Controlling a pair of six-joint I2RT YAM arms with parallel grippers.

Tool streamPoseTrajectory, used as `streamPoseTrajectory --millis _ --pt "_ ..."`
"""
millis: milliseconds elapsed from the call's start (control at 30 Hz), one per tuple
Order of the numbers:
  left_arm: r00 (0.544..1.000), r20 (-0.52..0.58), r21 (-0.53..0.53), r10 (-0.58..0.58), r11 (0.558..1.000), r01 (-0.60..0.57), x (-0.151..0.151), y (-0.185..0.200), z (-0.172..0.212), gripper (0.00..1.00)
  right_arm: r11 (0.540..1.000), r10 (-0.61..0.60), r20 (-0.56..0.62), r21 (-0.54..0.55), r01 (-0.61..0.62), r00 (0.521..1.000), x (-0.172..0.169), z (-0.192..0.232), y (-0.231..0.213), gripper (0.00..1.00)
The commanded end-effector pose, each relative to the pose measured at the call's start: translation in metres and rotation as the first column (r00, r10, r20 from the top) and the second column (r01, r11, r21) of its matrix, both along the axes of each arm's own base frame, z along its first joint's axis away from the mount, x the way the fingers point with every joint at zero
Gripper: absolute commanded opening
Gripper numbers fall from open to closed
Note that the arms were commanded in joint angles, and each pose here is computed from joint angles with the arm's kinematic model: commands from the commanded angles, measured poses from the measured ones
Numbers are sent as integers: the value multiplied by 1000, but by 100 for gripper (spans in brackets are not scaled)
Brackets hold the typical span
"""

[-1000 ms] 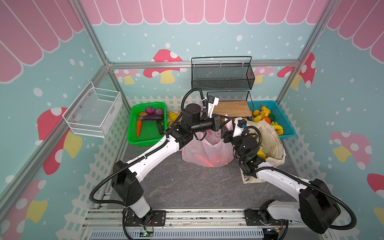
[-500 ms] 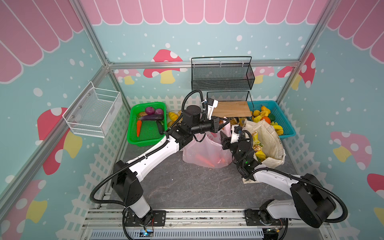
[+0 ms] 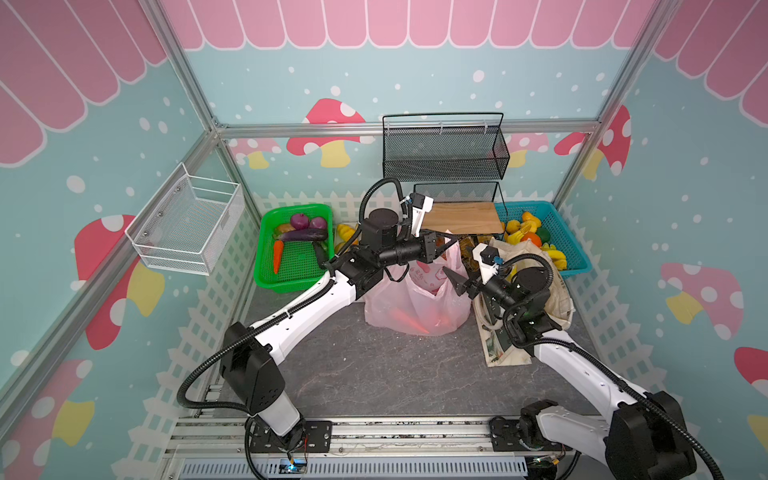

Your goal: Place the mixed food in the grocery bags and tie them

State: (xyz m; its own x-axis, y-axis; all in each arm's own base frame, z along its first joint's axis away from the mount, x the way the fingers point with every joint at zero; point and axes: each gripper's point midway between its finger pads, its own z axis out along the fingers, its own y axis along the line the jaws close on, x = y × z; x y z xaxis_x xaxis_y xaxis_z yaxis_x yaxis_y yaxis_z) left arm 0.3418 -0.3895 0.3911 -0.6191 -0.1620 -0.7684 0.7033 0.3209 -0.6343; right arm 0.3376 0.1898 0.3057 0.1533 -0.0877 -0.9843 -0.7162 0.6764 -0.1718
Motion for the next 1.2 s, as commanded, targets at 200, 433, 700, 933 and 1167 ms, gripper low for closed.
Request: streamPoseTrajectory --millis 200,433,700,933,1167 --pt "999 48 -31 -10 999 12 -8 6 23 0 960 278 46 -41 -276 959 -11 -5 23 34" --pt "994 110 1 -21 1000 21 -16 11 30 32 966 259 13 8 -260 966 -2 -8 22 0" --pt "942 330 96 -56 995 26 -65 51 31 73 984 165 -67 79 -160 984 9 -14 11 0" --pt "852 520 163 52 974 -160 -88 118 3 85 986 151 -69 86 -145 986 9 -9 8 0" --pt "775 587 158 234 906 -394 -29 175 -28 90 983 165 -76 91 -158 983 11 -8 10 0"
